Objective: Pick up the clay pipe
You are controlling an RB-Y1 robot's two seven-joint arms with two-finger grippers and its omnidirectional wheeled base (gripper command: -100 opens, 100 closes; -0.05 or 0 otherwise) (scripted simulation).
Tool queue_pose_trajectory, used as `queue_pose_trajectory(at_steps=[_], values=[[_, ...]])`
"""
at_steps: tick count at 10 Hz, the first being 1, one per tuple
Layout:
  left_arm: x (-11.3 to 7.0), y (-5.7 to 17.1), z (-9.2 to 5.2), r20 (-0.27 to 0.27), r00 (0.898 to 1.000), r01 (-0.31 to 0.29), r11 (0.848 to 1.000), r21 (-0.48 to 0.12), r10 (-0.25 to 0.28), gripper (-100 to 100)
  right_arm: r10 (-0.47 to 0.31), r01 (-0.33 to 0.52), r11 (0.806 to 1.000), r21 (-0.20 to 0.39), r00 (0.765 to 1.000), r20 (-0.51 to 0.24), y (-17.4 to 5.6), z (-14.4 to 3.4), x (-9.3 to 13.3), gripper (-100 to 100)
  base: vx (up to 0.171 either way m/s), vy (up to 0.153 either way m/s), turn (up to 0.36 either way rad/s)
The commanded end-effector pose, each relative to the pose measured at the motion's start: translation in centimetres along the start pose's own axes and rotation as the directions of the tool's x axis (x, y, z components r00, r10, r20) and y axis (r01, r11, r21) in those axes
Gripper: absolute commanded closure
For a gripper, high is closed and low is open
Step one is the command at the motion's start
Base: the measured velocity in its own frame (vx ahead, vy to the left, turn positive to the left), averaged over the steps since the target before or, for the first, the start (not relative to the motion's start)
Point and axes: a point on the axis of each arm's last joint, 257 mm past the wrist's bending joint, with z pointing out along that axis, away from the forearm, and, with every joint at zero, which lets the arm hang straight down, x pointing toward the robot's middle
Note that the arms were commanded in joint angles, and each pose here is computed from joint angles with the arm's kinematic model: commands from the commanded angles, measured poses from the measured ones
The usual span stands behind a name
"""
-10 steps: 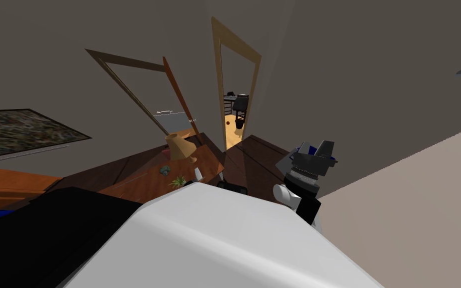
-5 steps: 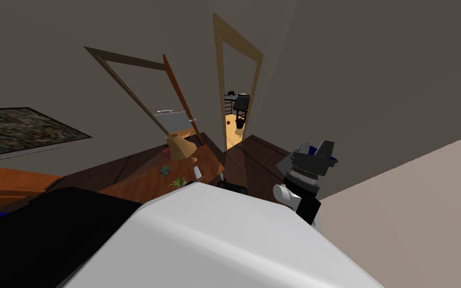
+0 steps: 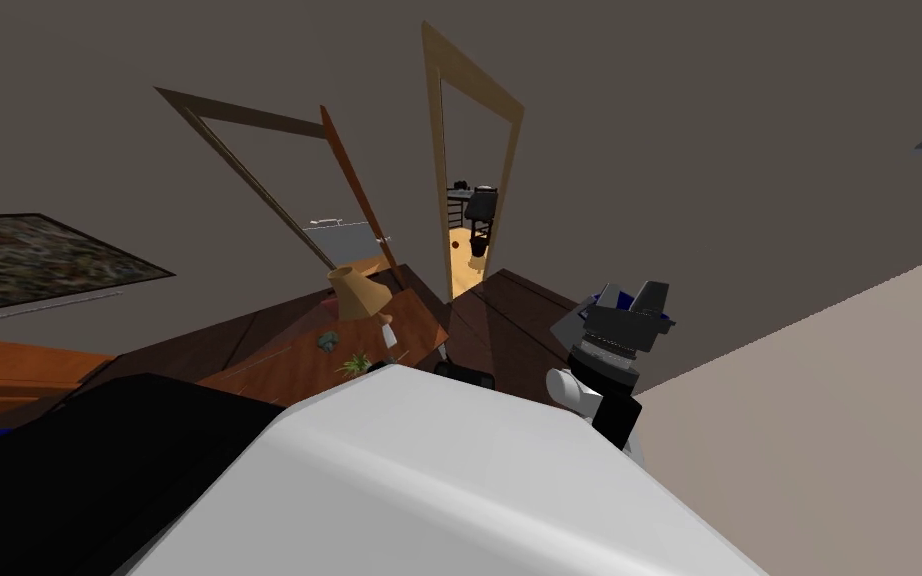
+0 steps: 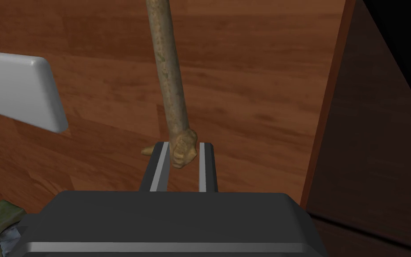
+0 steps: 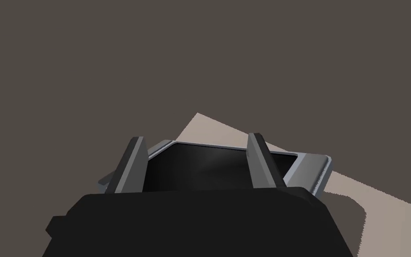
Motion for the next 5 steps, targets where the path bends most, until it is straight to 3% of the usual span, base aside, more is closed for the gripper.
queue_pose_trajectory(at_steps=[1, 4, 5], values=[[-0.4, -0.74, -0.14, 0.004, 1.0, 0.005, 1.0, -0.005, -0.005, 100, 0.0, 0.0, 1.0, 0.0, 1.0, 0.0, 0.0, 0.0, 0.0, 0, -0.055, -0.064, -0.043], [-0.67, -1.33, -0.32, 0.006, 1.0, 0.008, 1.0, -0.005, -0.008, 100, 0.0, 0.0, 1.0, 0.0, 1.0, 0.0, 0.0, 0.0, 0.0, 0, -0.03, -0.049, -0.021], [-0.7, -1.34, -0.33, 0.007, 1.0, 0.008, 1.0, -0.007, -0.008, 0, 0.0, 0.0, 1.0, 0.0, 1.0, 0.0, 0.0, 0.0, 0.0, 0, -0.003, -0.005, 0.001]])
